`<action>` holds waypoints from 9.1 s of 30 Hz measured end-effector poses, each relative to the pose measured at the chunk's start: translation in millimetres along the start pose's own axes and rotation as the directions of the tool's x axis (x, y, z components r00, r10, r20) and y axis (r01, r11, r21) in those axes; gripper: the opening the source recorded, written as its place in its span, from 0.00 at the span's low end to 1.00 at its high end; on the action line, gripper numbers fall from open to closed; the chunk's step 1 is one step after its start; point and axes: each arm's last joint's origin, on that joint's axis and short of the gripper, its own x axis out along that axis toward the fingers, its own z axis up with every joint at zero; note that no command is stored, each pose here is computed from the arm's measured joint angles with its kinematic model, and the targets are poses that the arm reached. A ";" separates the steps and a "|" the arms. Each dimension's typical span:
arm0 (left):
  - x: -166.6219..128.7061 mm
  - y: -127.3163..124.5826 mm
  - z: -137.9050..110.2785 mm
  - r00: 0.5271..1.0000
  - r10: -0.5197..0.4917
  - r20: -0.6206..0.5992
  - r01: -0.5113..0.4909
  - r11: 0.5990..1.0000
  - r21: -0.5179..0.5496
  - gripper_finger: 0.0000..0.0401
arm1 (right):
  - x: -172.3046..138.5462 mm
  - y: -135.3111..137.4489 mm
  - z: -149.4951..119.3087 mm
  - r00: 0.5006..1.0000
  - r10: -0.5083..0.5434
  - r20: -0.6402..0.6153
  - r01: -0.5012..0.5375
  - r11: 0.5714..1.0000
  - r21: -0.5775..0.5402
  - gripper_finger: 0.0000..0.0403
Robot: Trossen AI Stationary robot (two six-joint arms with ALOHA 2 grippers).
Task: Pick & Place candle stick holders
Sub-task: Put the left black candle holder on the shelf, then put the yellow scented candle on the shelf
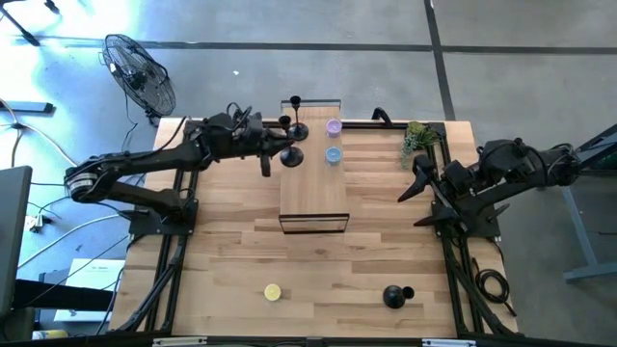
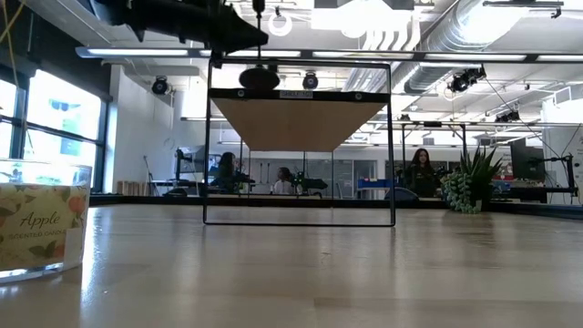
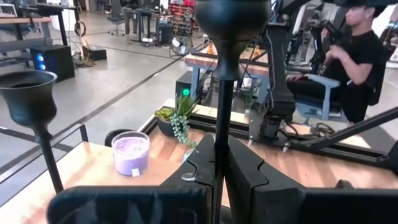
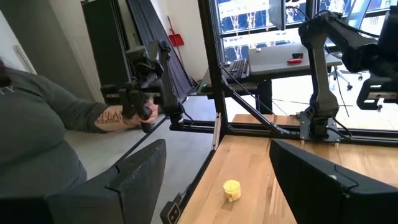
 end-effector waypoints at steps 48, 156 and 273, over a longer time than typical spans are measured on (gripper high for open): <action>16.8 25.6 -54.0 0.999 -0.033 0.005 0.033 0.999 -0.019 0.02 | 0.2 -0.9 0.1 1.000 -0.030 0.005 0.030 0.999 0.020 0.70; 27.8 25.3 -64.6 0.983 -0.182 0.010 0.183 0.981 -0.066 0.68 | 0.3 -2.2 -2.7 0.998 -0.060 -0.021 0.061 0.998 0.014 0.70; 12.3 -320.0 -21.3 0.116 0.042 -0.992 -0.745 0.664 -0.059 0.68 | 27.2 51.3 -23.9 0.947 0.266 -0.178 -0.271 0.963 -0.002 0.70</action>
